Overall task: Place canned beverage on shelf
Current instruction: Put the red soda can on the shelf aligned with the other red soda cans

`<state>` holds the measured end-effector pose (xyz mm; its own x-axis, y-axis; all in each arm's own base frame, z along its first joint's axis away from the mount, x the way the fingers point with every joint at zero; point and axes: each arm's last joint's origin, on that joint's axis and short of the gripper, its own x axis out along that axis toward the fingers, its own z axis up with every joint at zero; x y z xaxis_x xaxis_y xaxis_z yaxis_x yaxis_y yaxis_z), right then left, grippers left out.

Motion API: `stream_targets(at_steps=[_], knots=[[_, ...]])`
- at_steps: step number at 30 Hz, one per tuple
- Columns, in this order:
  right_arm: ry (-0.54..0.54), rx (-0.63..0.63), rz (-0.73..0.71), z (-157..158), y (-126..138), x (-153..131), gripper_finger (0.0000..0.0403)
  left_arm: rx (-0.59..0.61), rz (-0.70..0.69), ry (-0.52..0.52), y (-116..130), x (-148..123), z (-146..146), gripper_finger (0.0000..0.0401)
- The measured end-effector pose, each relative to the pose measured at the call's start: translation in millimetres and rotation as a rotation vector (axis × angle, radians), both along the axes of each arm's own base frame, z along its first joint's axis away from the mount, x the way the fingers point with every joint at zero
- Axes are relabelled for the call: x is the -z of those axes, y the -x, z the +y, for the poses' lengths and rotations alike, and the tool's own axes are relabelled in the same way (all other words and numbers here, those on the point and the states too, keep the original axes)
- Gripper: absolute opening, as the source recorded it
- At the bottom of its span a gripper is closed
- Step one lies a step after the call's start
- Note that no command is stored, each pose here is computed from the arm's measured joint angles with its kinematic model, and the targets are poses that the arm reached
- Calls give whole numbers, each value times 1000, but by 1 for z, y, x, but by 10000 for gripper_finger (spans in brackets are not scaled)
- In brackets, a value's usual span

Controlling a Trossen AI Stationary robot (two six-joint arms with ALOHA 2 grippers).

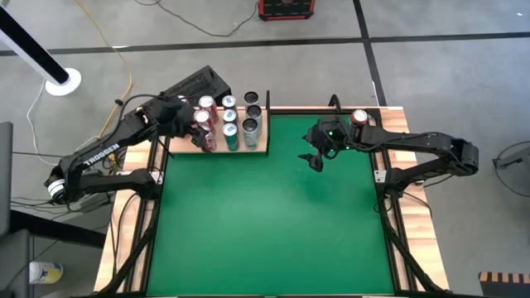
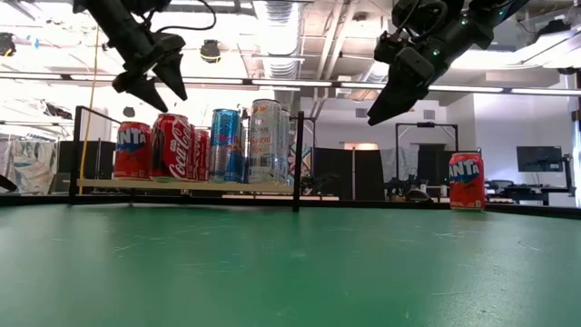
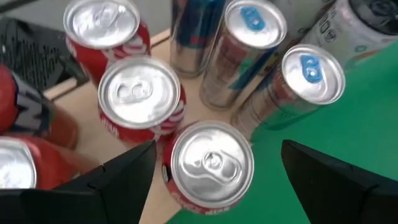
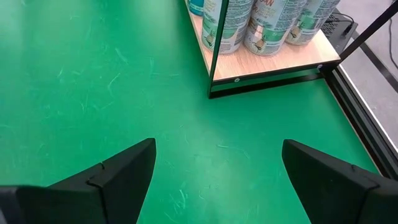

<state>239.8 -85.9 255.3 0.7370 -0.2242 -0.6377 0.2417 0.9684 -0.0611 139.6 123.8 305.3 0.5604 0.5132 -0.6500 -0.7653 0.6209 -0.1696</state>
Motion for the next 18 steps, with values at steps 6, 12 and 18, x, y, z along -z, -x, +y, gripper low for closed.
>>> stream_targets(at_steps=[6, 12, 18], knots=[[0, 1, 0, 0, 0, 0, 372, -40, 3, 26, -1, 2, -1, 330], [-3, 0, 8, 0, 0, 1, 372, -61, 45, 15, -9, 6, -5, 329], [-7, 0, 21, 0, 1, 2, 372, -86, 95, 14, -23, 14, -8, 329]])
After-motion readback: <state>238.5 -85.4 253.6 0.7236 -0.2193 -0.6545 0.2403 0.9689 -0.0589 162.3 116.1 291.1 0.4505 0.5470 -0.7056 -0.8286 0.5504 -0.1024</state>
